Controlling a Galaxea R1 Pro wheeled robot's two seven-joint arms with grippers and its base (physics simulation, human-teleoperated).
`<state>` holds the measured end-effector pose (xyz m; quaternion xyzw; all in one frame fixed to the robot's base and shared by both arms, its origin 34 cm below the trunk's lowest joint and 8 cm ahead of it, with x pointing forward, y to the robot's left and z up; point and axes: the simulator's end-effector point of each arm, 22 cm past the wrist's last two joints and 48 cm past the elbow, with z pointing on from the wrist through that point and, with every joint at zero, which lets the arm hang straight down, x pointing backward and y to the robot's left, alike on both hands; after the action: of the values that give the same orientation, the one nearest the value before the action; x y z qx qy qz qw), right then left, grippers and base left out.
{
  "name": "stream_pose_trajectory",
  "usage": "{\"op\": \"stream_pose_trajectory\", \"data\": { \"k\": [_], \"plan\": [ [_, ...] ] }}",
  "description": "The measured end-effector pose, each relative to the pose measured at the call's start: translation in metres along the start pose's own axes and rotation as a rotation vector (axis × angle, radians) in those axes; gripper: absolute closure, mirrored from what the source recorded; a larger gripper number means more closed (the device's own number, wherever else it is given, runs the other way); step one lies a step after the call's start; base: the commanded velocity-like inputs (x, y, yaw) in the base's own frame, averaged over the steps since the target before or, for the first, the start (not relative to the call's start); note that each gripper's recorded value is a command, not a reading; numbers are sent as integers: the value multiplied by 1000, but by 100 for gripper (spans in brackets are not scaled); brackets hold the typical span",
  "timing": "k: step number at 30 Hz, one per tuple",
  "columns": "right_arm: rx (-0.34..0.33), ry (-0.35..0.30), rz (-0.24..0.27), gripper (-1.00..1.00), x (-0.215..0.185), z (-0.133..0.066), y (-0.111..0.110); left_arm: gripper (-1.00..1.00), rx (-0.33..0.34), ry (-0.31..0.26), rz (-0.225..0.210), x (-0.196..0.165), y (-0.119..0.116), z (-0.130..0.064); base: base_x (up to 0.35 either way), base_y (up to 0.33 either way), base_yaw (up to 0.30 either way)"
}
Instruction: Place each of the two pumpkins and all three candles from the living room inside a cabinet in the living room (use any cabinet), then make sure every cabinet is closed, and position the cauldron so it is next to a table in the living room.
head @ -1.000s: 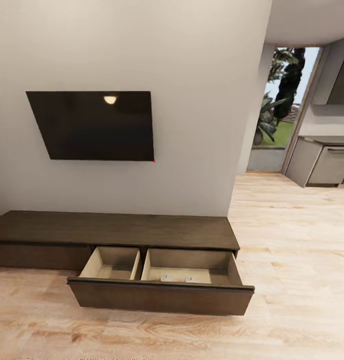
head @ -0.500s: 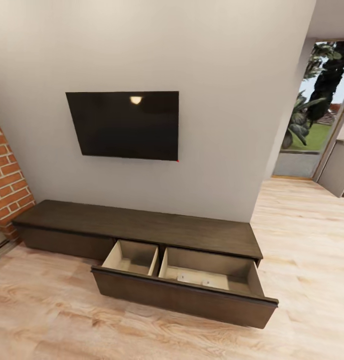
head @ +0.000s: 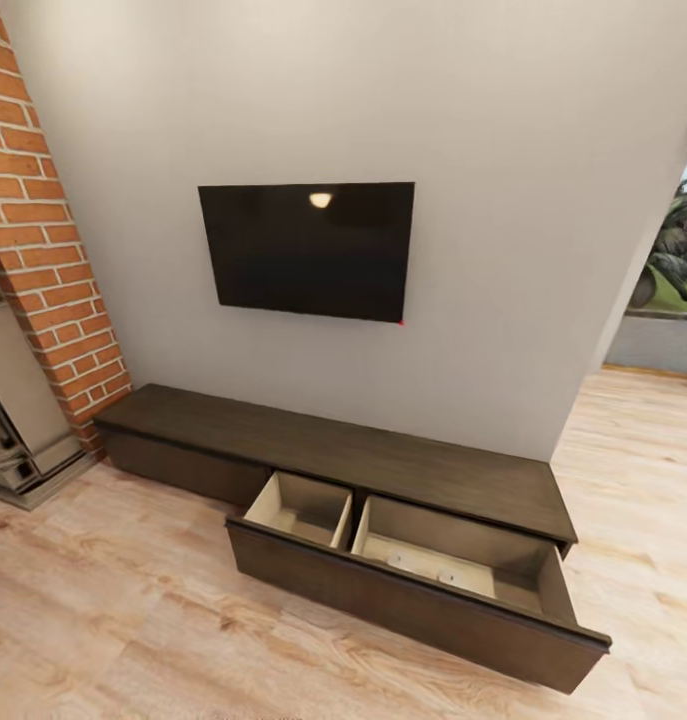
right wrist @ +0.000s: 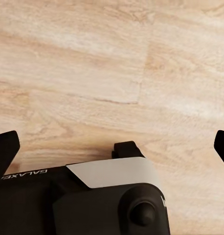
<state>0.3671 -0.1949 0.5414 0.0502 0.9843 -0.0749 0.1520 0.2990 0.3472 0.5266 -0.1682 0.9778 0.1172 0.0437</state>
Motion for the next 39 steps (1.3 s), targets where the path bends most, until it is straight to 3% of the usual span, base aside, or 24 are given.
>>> {"op": "stream_pose_trajectory", "data": {
  "k": [29, 39],
  "plan": [
    [-1, 2, -1, -100, 2, 0, 0, -100, -1, 2, 1, 1, 0, 0, 0, 0, 289],
    [-2, -25, 7, -100, -3, 1, 1, -100, -3, 8, 2, 3, 1, 1, 0, 0, 275]
  ]
}}
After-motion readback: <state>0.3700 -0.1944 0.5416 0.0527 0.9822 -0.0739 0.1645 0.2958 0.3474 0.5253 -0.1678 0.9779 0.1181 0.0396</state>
